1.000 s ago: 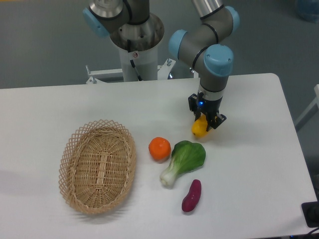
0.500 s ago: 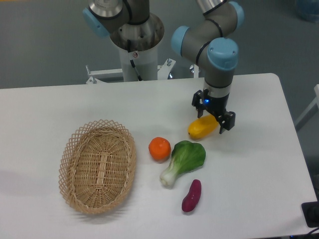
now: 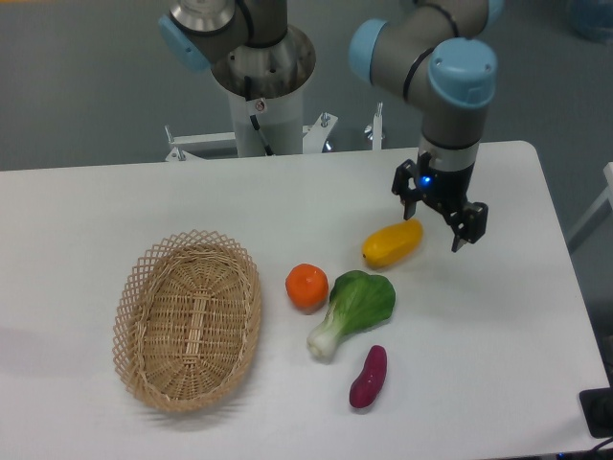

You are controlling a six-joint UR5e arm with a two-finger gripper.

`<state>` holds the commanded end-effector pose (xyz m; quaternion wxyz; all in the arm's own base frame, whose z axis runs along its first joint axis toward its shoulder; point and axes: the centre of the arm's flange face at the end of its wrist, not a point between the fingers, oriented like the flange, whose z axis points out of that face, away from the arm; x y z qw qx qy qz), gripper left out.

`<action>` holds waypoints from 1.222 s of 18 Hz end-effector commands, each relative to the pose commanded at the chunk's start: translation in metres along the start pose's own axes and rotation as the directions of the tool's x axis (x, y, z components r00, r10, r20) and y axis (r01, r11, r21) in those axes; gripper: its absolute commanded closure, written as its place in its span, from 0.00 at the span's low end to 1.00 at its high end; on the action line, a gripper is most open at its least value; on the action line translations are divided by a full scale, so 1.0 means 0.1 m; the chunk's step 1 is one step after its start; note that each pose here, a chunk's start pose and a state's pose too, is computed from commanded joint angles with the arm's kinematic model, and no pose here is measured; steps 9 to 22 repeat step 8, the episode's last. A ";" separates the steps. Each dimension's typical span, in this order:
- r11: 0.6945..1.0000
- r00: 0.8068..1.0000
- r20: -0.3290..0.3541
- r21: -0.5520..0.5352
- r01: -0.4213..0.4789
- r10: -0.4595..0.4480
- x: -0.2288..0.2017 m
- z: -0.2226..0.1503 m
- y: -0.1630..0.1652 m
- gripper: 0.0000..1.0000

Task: Place the mango on the table
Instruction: 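Raise the open gripper away from the mango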

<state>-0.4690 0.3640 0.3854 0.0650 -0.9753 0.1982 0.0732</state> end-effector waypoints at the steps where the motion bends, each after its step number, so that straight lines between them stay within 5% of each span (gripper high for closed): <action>1: 1.000 1.000 -0.001 0.000 0.000 0.000 -0.04 -0.07 0.00 0.00; 7: 1.000 1.000 0.002 0.001 0.001 -0.001 -0.21 -0.40 -0.03 0.00; 22: 1.000 1.000 0.000 0.001 0.001 -0.001 -0.21 -0.41 -0.03 0.00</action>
